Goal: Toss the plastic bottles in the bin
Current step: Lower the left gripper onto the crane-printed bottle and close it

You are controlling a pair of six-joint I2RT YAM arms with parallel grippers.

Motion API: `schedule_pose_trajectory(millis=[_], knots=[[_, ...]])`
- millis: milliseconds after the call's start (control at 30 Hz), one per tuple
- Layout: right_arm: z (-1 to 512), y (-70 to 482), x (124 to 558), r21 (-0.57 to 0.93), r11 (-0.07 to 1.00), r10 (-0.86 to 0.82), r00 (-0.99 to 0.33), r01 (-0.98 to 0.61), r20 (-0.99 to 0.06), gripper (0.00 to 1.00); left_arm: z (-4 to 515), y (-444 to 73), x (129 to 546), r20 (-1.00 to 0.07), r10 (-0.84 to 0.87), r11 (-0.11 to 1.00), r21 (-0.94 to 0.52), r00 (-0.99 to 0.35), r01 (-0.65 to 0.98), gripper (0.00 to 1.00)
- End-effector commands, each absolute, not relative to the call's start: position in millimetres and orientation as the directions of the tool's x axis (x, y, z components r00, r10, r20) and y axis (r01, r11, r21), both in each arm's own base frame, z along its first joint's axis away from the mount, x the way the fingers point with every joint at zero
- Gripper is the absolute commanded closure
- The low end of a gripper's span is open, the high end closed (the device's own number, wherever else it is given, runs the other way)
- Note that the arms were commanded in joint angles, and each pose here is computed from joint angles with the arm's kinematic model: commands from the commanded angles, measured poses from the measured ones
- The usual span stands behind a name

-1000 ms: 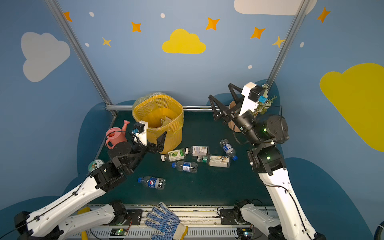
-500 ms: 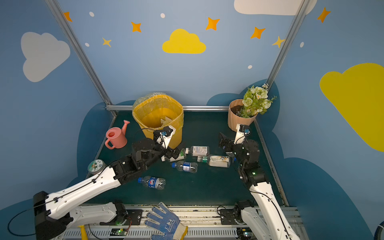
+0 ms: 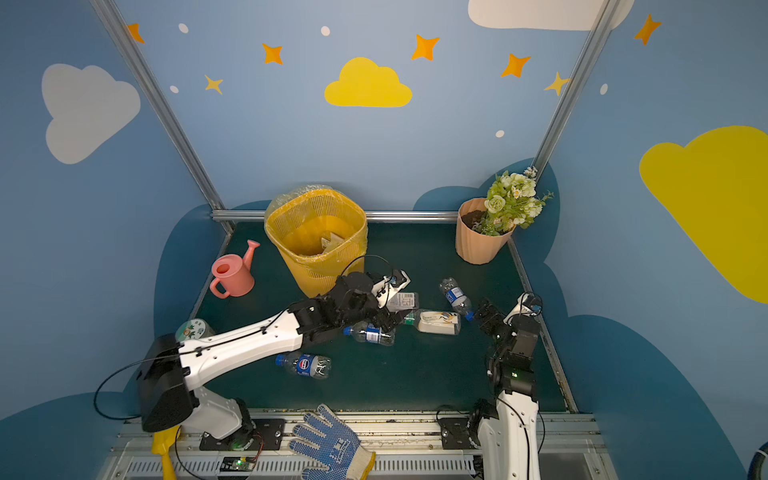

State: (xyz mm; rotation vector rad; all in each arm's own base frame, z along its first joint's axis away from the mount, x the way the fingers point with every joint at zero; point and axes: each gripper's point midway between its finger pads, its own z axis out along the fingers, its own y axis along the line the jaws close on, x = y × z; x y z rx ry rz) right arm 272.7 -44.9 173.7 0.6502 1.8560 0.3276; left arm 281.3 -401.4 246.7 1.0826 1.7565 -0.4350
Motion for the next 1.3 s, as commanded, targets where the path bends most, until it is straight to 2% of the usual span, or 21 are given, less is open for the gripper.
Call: schedule_pose_trajectory(millis=[0, 233, 467, 700, 867, 1100, 1200, 1267], knots=[[164, -43, 266, 0.597, 0.749, 0.661, -0.268, 0.286, -0.701, 0.05, 229, -427, 272, -0.843, 0.529, 0.421, 0.167, -0.092, 0.892, 0.0], [139, -51, 254, 0.642, 0.678, 0.733, -0.261, 0.358, -0.629, 0.05, 170, -470, 266, -0.749, 0.659, 0.259, 0.14, -0.068, 0.956, 0.0], [138, -62, 249, 0.678, 0.628, 0.774, -0.221, 0.382, -0.593, 0.05, 117, -504, 268, -0.648, 0.762, 0.121, 0.169, 0.018, 0.978, 0.0], [141, -64, 247, 0.713, 0.591, 0.805, -0.21, 0.377, -0.555, 0.05, 86, -528, 291, -0.646, 0.76, 0.126, 0.244, 0.065, 0.962, 0.01], [155, -61, 249, 0.71, 0.615, 0.788, -0.228, 0.342, -0.573, 0.05, 61, -543, 311, -0.596, 0.801, 0.138, 0.279, 0.059, 0.95, 0.01], [162, -59, 253, 0.726, 0.611, 0.792, -0.221, 0.316, -0.57, 0.05, 40, -540, 314, -0.557, 0.828, 0.122, 0.298, 0.068, 0.947, 0.03], [162, -57, 253, 0.73, 0.614, 0.789, -0.229, 0.301, -0.569, 0.05, 35, -537, 309, -0.55, 0.833, 0.11, 0.274, 0.062, 0.955, 0.06], [161, -56, 254, 0.733, 0.611, 0.791, -0.233, 0.298, -0.565, 0.05, 32, -538, 302, -0.548, 0.835, 0.098, 0.248, 0.056, 0.964, 0.12]])
